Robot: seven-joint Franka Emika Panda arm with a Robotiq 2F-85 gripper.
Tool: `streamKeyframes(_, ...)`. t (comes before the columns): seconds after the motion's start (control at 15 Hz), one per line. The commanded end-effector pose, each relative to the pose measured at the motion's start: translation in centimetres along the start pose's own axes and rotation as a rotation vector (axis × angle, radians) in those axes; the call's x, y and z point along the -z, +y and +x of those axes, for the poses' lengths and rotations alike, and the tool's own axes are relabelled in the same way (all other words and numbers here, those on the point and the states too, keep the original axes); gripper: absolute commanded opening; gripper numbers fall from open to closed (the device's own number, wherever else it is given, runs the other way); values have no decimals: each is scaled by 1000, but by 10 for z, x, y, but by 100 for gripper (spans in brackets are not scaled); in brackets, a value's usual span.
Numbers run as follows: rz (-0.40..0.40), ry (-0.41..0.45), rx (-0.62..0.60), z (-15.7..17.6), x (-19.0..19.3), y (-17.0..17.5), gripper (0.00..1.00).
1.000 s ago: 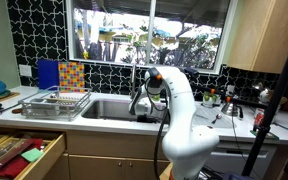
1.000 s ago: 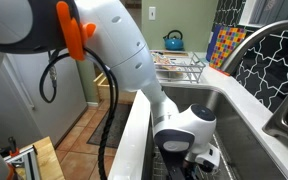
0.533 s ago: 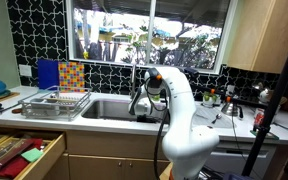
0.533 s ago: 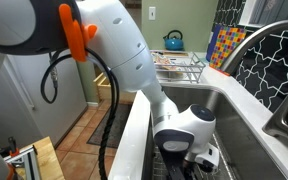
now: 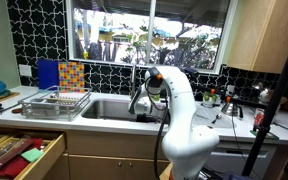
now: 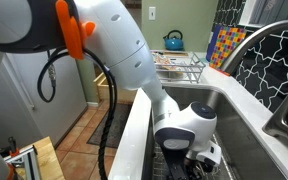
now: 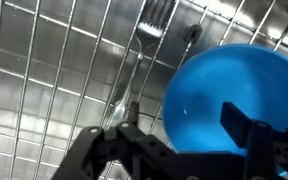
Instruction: Pick up the orange bowl and put it in the sink, pick up the blue bowl and put it on the kitchen counter in front of the sink, pick up the green container and put it in the blue bowl, move the blue bowl to the kitchen counter next to the tap
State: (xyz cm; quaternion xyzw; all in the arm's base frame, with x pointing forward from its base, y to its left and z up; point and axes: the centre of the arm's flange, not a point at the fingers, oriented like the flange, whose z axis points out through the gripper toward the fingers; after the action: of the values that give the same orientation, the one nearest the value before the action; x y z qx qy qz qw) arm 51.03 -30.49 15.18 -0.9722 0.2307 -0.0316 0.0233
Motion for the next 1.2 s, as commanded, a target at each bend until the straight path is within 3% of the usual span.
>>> streamKeyframes(0.0,50,2,-53,0,-12,8,94)
streamKeyframes(0.13,76,1,-66,0,-14,9,69)
streamKeyframes(0.73,148,-5,-126,-3,-19,13,2)
streamKeyframes(1.13,169,39,-101,-1,18,15,1)
